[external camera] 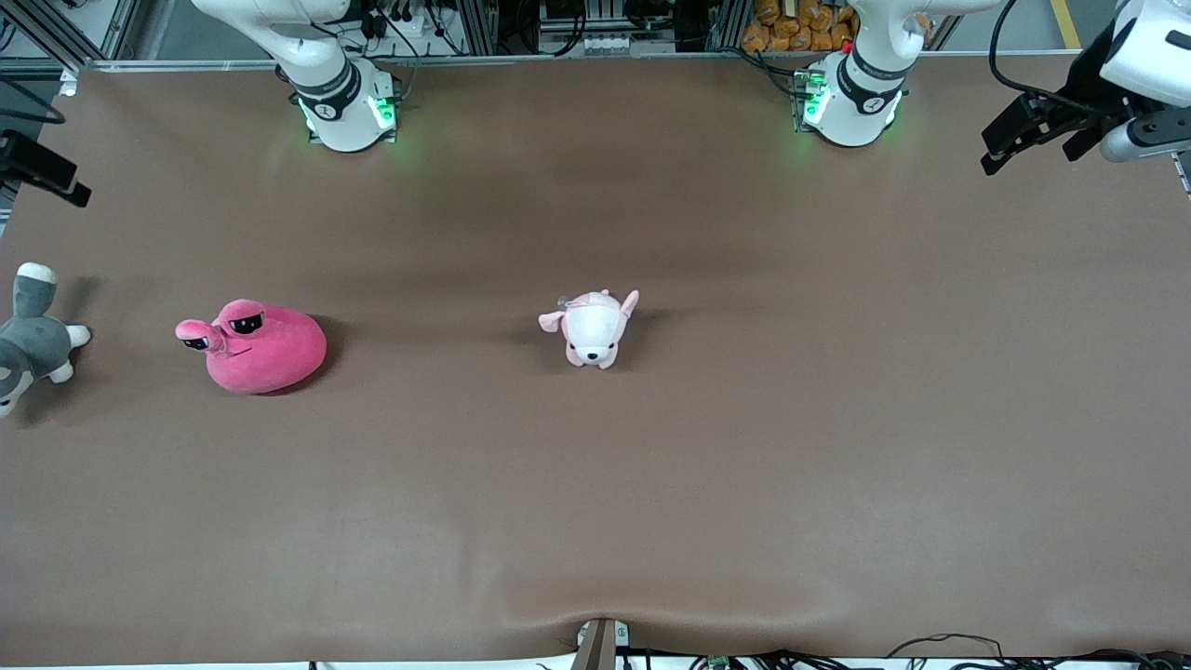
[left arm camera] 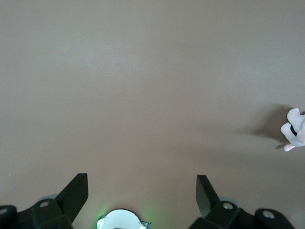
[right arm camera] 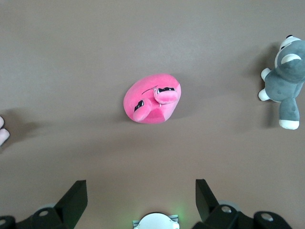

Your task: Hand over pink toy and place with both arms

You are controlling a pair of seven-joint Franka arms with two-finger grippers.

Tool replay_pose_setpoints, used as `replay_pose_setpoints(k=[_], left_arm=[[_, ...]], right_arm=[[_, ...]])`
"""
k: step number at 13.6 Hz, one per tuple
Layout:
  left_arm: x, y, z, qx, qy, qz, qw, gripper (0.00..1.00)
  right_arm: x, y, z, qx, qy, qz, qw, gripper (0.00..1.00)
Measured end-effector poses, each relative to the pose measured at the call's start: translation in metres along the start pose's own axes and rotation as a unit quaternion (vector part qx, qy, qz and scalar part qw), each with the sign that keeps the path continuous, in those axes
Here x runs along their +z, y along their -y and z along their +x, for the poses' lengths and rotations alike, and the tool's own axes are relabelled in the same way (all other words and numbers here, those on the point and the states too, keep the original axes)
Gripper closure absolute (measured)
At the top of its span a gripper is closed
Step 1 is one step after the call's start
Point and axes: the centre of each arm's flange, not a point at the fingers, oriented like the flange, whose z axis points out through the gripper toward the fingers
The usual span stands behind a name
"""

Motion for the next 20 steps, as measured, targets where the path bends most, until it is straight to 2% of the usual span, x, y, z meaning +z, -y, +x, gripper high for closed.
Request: replay_pose_setpoints(k=[2,4,6,11,20], left_arm=[[0.000,0.001,0.000,0.014,0.000,0.000,1.000,0.00],[0.000,0.004,0.001,0.014,0.000,0.000,1.000,0.00],[0.000,0.007,0.002,0.012,0.001,0.000,1.000,0.00],[-0.002,0.010,0.004,0.036,-0.001,-0.001,0.999,0.00],[-0.005,0.019,0.007,0.032,0.011,0.001,0.999,0.00]], right_arm=[[-0.002,0.007,-0.008,-0.016,-0.005,-0.003,1.000,0.00],[-0.010,0.019,-0.009,-0.038,-0.020,-0.030,0.999,0.00],[-0.013,0.020,-0.009,-0.058,-0.025,-0.043,0.997,0.00],[-0.012,0.009,-0.005,-0.066,-0.027,-0.042,0.997,0.00],[-0.009,0.010,-0.002,-0.067,-0.024,-0.040,0.997,0.00]])
